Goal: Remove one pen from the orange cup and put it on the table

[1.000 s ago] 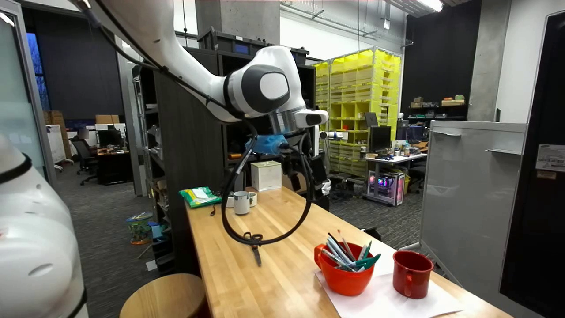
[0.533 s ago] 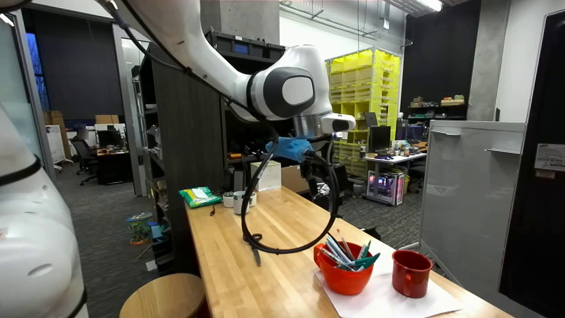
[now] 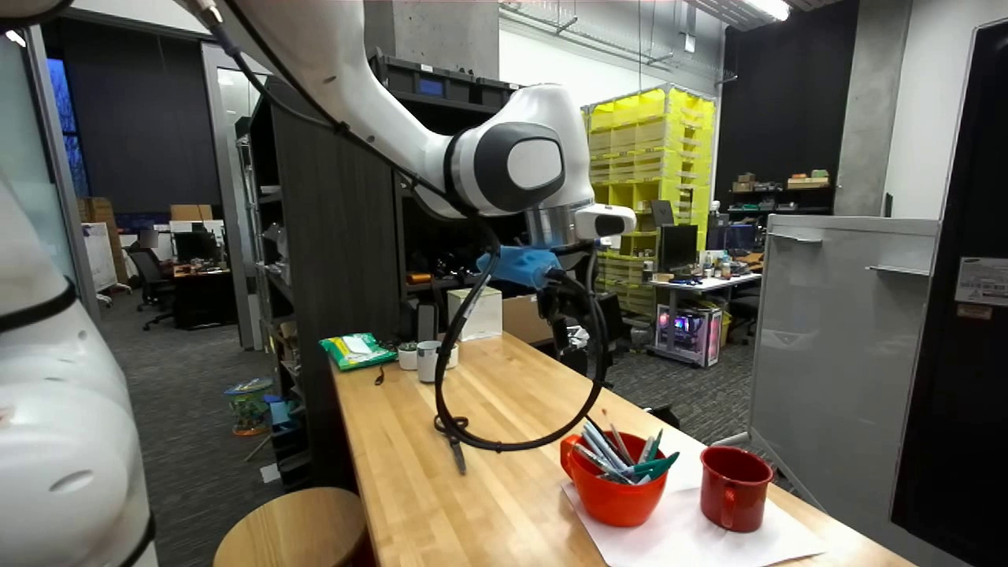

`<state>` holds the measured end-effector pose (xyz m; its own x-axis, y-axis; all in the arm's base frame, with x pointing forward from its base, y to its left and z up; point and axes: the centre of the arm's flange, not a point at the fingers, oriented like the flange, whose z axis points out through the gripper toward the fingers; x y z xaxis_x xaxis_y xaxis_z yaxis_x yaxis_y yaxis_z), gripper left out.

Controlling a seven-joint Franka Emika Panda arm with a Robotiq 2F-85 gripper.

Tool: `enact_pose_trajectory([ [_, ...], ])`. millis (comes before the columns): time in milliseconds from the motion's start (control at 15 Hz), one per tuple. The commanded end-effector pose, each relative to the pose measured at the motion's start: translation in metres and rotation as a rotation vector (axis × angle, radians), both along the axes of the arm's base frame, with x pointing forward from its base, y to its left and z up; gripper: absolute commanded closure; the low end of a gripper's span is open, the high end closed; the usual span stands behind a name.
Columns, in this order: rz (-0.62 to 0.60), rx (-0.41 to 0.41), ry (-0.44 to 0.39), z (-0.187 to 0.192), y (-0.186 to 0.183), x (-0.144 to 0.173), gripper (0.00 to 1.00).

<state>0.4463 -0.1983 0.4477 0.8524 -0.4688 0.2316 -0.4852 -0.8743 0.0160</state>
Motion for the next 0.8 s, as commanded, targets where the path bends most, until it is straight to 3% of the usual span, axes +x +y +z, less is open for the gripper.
enact_pose_trajectory([
  [0, -0.006, 0.003, -0.001, 0.008, -0.012, 0.026, 0.00],
  [333, -0.016, -0.003, 0.007, 0.007, -0.031, 0.053, 0.00],
  [733, -0.022, 0.071, 0.037, -0.014, -0.041, 0.064, 0.00],
])
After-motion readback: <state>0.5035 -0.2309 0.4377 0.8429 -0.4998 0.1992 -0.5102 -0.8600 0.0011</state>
